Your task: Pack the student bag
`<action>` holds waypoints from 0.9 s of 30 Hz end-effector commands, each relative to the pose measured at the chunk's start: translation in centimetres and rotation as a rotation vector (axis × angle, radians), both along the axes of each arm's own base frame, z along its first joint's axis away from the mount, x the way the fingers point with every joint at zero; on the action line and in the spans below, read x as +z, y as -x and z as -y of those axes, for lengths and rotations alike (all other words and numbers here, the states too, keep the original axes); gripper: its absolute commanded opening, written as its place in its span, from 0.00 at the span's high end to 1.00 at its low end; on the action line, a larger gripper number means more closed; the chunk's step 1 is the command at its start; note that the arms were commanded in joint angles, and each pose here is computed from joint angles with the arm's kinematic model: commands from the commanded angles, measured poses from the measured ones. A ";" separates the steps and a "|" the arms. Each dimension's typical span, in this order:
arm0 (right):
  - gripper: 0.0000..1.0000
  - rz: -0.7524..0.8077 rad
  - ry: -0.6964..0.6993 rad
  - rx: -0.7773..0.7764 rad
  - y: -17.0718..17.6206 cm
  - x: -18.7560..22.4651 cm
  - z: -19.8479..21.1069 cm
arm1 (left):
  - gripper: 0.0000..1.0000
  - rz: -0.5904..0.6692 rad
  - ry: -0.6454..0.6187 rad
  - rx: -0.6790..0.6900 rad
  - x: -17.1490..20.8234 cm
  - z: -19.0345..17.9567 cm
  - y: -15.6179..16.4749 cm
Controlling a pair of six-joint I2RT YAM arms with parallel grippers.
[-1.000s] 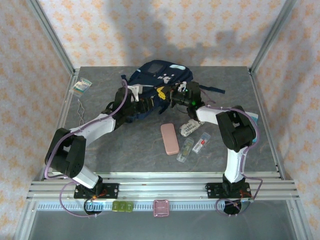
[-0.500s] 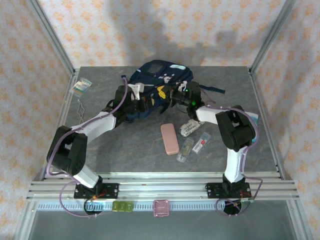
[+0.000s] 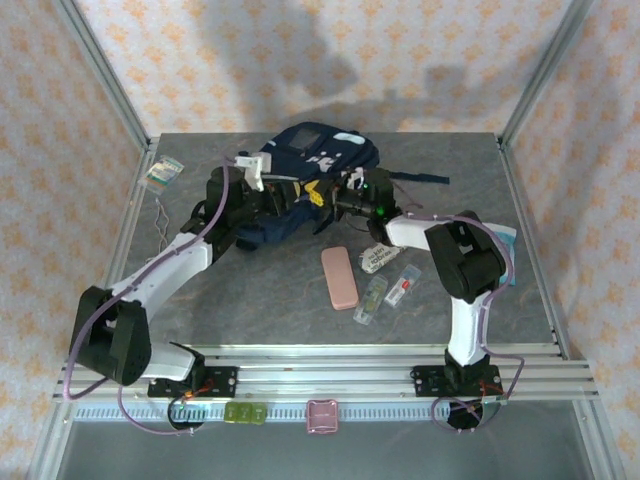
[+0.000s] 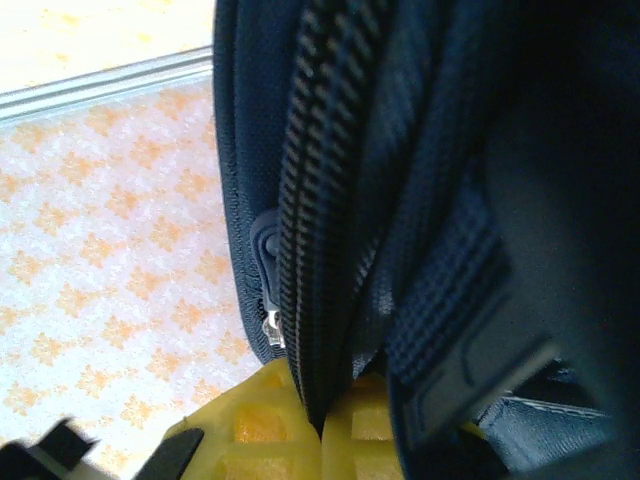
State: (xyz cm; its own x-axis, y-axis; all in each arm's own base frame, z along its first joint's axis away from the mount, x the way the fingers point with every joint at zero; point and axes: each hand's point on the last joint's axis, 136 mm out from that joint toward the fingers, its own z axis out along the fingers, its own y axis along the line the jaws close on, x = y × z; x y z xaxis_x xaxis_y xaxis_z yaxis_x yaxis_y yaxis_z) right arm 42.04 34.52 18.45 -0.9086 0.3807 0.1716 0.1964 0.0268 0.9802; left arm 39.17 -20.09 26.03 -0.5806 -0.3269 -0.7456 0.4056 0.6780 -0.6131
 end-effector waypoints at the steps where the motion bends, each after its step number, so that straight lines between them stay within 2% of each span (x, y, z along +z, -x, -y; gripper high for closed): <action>1: 1.00 0.142 -0.064 0.081 1.4 4.0 -0.9 | 0.69 -0.007 -0.005 -0.015 -0.6 0.1 0.0; 5: 1.00 0.144 -0.058 0.080 1.4 4.0 -0.9 | 0.53 -0.039 -0.019 0.007 -2.0 -0.4 0.4; 11: 1.00 0.154 -0.063 0.081 1.3 4.4 -1.0 | 0.51 -0.138 -0.105 0.076 -5.4 -1.3 1.8; 14: 1.00 0.160 -0.066 0.084 1.4 4.7 -1.2 | 0.50 -0.144 -0.157 0.124 -6.3 -1.0 2.8; 16: 1.00 0.161 -0.065 0.085 1.4 4.6 -1.3 | 0.47 -0.139 -0.140 0.134 -6.3 -0.6 3.1; 18: 1.00 0.160 -0.065 0.096 1.6 4.5 -1.7 | 0.44 -0.139 -0.119 0.150 -6.4 -0.6 3.0; 27: 1.00 0.168 -0.077 0.113 2.1 5.0 -2.4 | 0.43 -0.146 -0.128 0.169 -7.0 0.0 0.9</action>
